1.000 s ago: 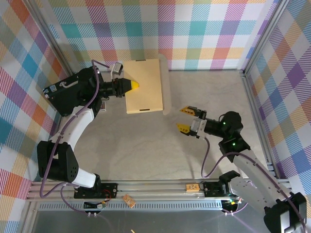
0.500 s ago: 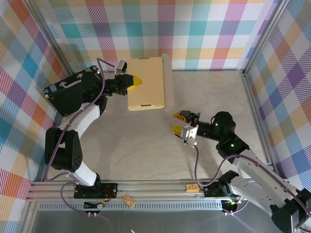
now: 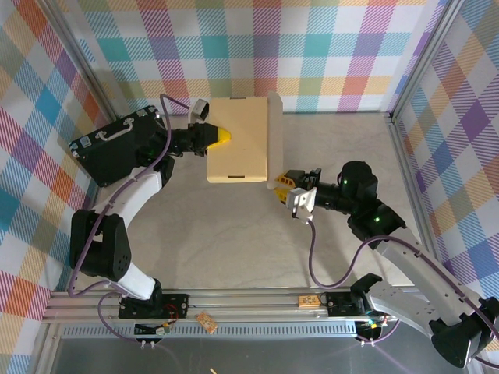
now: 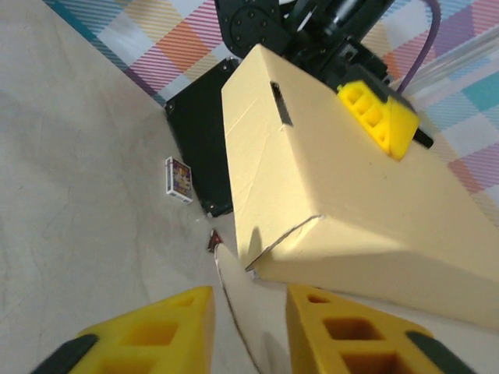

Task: Fold the paper box

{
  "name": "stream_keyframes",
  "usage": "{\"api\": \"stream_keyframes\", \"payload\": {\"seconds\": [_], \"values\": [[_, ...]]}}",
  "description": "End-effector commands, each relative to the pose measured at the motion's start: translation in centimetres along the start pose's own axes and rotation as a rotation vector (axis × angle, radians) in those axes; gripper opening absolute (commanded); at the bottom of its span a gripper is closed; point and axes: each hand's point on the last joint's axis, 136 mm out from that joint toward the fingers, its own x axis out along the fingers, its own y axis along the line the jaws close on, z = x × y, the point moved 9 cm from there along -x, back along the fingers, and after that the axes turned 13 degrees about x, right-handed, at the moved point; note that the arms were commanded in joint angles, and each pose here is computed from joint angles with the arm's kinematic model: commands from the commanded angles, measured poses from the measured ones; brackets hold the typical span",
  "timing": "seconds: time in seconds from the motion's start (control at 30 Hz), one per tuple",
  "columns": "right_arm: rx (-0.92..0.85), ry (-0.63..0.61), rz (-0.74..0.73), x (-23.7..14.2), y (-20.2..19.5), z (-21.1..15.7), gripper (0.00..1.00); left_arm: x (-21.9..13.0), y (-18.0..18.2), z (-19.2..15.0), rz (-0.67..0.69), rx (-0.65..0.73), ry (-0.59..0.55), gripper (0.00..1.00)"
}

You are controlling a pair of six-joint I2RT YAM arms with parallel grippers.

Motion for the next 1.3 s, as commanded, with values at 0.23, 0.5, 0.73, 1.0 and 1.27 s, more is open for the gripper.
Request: {"api": "stream_keyframes", "payload": {"seconds": [0.23, 0.5, 0.73, 1.0, 1.27], "values": [[0.034, 0.026, 0.014, 0.1, -0.7, 0.2, 0.09, 0.1, -1.3, -0.5, -0.013, 0.063, 0.024, 0.33], [0.162, 0.117, 0.037, 0.7, -1.5, -0.3, 0.02, 0.2, -2.5, -0.4, -0.03, 0.127, 0.028, 0.33], [0.328, 0.212, 0.089, 1.6, -2.7, -0.7, 0.01, 0.1, -3.6, -0.2, -0.051, 0.226, 0.023, 0.33], [0.35, 0.2, 0.13, 1.8, -3.2, 0.0, 0.02, 0.3, -3.1, 0.3, -0.059, 0.229, 0.027, 0.31], [0.348, 0.212, 0.177, 2.1, -3.0, 0.5, 0.02, 0.2, -2.4, 0.4, -0.033, 0.201, 0.01, 0.3]]}}
